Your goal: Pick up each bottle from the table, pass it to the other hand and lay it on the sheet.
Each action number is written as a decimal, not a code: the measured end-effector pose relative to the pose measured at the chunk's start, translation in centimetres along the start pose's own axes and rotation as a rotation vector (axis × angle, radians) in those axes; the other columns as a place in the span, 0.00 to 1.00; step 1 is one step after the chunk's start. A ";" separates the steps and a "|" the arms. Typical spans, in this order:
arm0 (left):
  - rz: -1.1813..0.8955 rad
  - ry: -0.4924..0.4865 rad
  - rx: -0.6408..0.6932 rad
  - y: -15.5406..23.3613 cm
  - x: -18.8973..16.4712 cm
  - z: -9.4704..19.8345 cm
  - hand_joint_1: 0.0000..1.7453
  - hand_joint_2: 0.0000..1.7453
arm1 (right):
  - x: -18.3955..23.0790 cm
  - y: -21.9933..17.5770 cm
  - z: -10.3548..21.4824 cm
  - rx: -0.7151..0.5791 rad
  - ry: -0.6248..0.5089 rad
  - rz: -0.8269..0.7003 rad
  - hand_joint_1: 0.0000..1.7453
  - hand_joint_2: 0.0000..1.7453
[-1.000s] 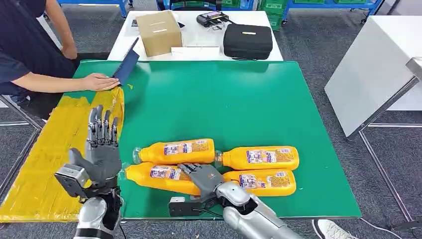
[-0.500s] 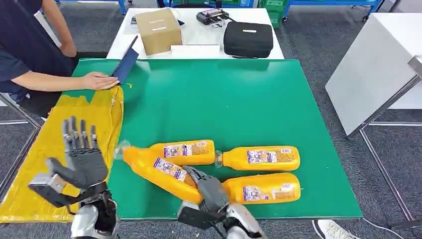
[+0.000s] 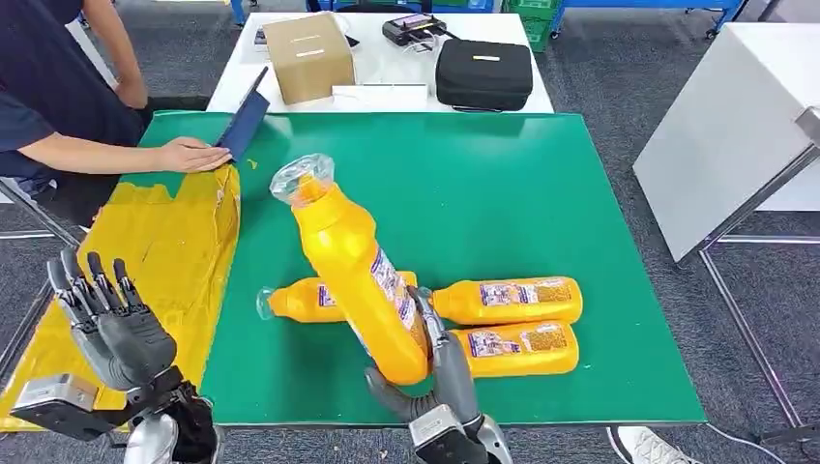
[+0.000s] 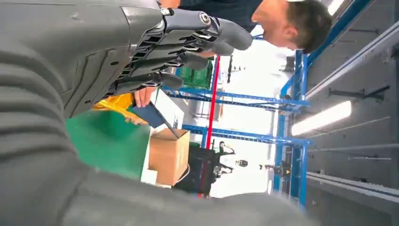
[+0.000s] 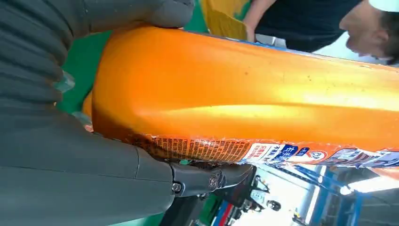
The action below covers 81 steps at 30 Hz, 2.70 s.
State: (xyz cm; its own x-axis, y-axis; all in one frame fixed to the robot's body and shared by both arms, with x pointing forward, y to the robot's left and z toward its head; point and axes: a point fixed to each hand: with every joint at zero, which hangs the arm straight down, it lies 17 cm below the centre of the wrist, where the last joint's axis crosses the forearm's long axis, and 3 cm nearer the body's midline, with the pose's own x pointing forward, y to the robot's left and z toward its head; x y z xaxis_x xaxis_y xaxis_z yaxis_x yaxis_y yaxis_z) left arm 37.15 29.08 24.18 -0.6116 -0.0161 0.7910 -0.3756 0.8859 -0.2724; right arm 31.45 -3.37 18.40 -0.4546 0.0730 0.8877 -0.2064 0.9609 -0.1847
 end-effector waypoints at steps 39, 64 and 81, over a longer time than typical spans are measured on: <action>0.494 0.483 -0.957 -13.0 -2.6 20.3 1.00 1.00 | -2.1 11.0 2.9 0.474 -0.055 0.189 1.00 1.00; 0.382 0.506 -0.819 -11.5 -4.9 18.3 1.00 1.00 | -3.5 12.6 3.8 0.536 -0.028 0.245 1.00 1.00; -0.016 0.269 -0.647 -9.4 -5.5 11.3 1.00 1.00 | -4.5 8.6 3.1 0.378 0.053 0.367 0.00 0.00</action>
State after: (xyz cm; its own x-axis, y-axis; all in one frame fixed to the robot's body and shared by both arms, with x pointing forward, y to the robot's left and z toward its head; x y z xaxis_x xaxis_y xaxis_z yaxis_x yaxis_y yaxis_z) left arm 36.20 15.57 16.19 -0.3842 0.0096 0.9232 0.1578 0.9859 0.0553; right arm 28.98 3.73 11.53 -0.5130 0.4095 0.7544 -0.3443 0.7069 -0.6178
